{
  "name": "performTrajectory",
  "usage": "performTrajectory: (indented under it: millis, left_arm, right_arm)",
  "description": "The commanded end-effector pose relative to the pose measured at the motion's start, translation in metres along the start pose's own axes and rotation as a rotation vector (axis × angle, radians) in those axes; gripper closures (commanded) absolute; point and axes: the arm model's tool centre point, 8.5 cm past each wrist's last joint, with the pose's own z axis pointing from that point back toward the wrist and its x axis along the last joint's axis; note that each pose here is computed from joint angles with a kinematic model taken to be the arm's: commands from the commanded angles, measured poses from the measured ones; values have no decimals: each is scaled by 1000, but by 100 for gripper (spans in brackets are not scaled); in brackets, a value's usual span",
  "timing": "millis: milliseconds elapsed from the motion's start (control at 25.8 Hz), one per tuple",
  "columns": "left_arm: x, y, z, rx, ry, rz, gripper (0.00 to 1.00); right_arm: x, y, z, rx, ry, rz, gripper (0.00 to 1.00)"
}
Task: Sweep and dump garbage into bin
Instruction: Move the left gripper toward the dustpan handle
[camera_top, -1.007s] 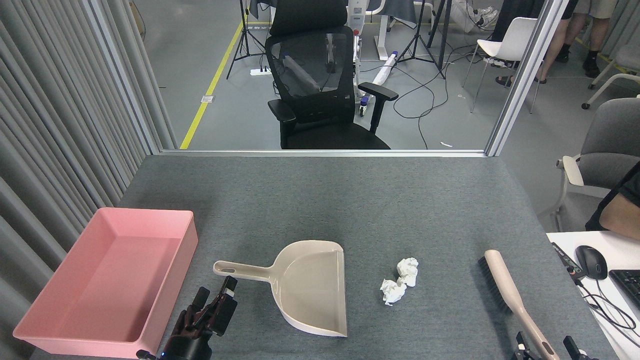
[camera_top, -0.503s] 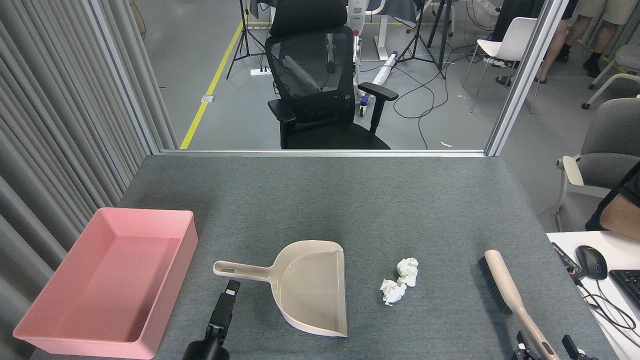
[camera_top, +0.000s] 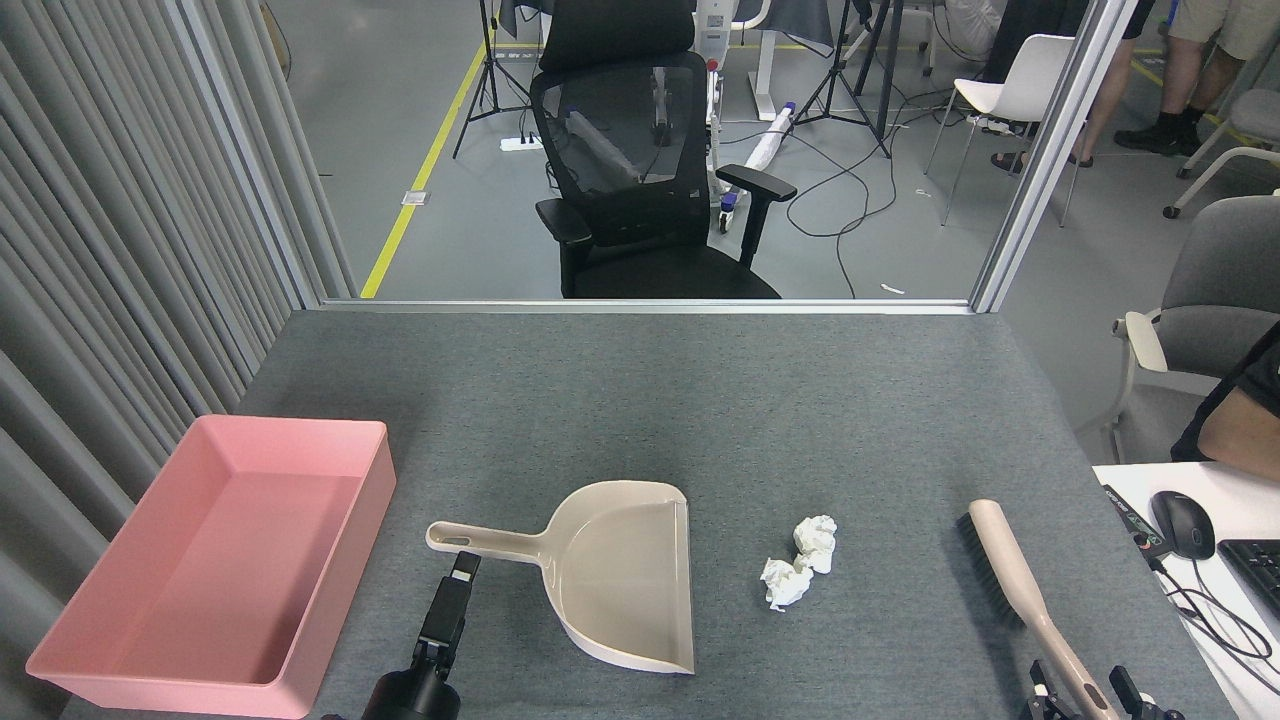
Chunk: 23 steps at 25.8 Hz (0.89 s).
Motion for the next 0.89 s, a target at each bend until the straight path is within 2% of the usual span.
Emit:
performTrajectory:
  millis: [0, 232, 310, 697, 852]
  left_arm:
    - [0, 0, -1, -1, -3, -1, 1]
    - [4, -1, -1, -2, -15, 1, 1]
    - [5, 0, -1, 0, -16, -1, 1]
    - [6, 1, -2, 2, -20, -3, 1]
    - [6, 0, -2, 1, -20, 0, 1]
  right_arm:
    - [0, 1, 0, 4, 0, -1, 21]
    - [1, 3, 0, 8, 1, -4, 21]
    - [0, 3, 0, 8, 1, -3, 32]
    - [1, 4, 0, 8, -2, -4, 33]
    - [1, 4, 0, 6, 0, -4, 36]
